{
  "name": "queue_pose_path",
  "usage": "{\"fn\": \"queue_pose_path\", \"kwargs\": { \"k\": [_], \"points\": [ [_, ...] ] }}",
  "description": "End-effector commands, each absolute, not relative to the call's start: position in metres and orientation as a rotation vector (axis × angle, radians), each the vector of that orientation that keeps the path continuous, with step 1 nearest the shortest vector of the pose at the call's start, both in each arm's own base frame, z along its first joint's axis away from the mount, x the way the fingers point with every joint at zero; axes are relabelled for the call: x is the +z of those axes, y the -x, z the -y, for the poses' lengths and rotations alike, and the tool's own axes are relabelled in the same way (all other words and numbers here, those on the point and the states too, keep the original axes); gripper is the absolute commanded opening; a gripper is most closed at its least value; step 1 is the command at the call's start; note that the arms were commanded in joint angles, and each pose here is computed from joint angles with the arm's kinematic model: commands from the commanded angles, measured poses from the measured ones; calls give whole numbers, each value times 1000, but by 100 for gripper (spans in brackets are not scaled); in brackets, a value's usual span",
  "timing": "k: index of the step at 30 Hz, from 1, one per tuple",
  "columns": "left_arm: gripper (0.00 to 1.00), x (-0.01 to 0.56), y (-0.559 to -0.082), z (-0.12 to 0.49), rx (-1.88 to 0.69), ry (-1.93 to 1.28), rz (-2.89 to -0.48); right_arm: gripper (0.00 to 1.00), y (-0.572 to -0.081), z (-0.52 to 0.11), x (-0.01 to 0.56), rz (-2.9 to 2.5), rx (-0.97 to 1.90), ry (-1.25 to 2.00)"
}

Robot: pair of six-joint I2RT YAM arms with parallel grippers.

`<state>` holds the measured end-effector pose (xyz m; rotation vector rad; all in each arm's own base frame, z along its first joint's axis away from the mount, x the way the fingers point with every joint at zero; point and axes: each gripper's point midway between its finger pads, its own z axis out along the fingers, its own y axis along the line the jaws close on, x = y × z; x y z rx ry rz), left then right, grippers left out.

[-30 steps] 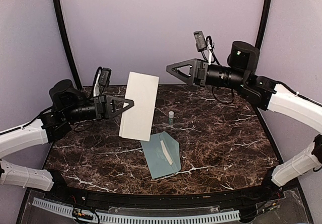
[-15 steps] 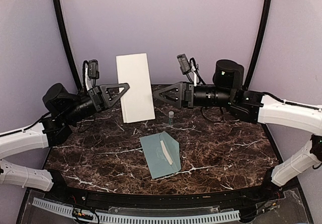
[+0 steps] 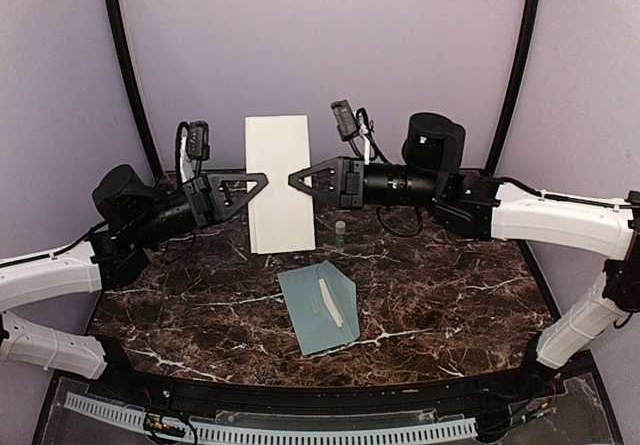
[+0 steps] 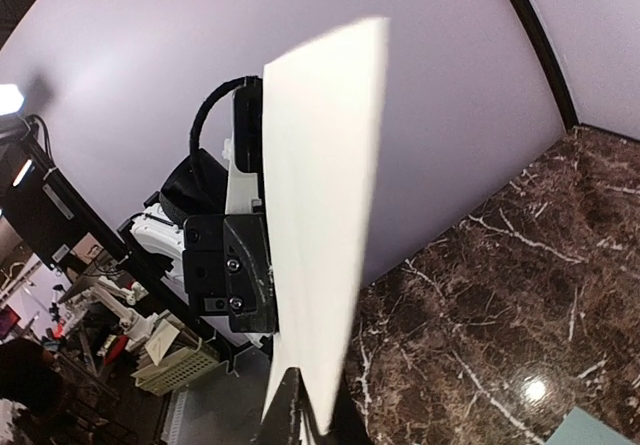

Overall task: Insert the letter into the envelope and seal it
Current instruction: Fold the letter.

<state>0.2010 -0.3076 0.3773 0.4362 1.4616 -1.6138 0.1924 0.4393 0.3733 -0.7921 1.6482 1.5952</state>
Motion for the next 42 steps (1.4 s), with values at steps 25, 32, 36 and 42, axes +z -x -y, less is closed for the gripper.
{"fn": "queue_pose_path", "kwargs": {
  "k": [25,32,36,42],
  "points": [
    [94,412,-212,274,-1121,-655,-1687,0,-148,-409,345,-1866,1419,1258],
    [89,391,-184,305,-1272,-986,-1776,0,-135,-411,336,-1902,1406,1320],
    [89,378,-179,313,-1293,-1070,-1825,0,-137,-412,334,-1921,1374,1353],
    [72,368,-176,322,-1304,-1142,-1868,0,-134,-414,331,-1945,1351,1446]
  ]
}}
